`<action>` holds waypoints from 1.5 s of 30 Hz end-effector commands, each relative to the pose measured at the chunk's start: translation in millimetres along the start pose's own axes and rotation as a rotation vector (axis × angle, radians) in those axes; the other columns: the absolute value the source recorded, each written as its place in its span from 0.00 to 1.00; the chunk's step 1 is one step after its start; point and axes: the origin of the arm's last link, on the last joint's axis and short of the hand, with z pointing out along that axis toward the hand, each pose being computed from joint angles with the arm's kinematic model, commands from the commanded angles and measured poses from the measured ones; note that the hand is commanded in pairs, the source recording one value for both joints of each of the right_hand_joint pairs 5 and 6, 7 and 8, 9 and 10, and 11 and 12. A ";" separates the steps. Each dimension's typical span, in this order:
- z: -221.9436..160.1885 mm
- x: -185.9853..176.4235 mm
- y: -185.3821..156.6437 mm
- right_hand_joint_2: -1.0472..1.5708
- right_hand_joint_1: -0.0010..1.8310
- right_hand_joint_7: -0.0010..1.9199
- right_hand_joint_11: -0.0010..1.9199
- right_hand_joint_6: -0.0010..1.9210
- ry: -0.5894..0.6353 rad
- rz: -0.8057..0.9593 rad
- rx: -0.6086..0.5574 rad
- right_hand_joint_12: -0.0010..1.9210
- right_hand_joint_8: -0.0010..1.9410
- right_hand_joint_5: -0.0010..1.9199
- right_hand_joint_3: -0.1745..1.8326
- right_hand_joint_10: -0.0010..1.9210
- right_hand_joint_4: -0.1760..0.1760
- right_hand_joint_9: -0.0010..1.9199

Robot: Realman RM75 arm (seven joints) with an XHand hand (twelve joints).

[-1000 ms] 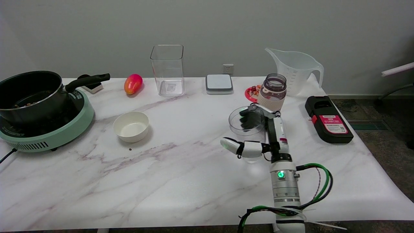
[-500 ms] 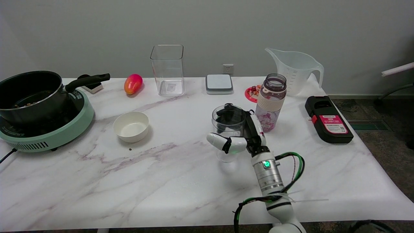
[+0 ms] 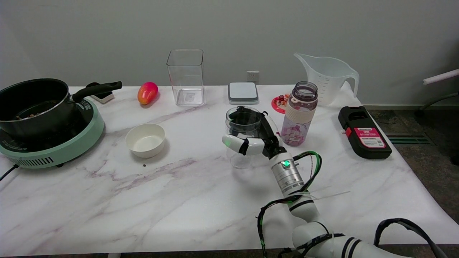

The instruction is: Place the cup on the table.

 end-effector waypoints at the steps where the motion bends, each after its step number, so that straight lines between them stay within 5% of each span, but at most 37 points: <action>1: 18.3 -8.3 15.7 0.75 0.75 0.76 0.63 0.69 -0.020 -0.153 -0.035 0.63 0.75 0.69 0.44 0.73 0.50 0.73; 8: 19.9 -2.8 -5.4 0.76 0.75 0.76 0.64 0.70 0.041 -0.411 0.112 0.63 0.75 0.70 0.42 0.73 0.50 0.73; 15: 12.6 0.7 -9.2 0.86 0.70 0.79 0.66 0.74 0.075 -0.491 0.195 0.66 0.79 0.74 0.32 0.76 0.50 0.76; 45: -39.4 -2.7 21.6 0.92 0.66 0.81 0.68 0.76 0.100 -0.337 0.210 0.68 0.80 0.76 0.27 0.78 0.50 0.78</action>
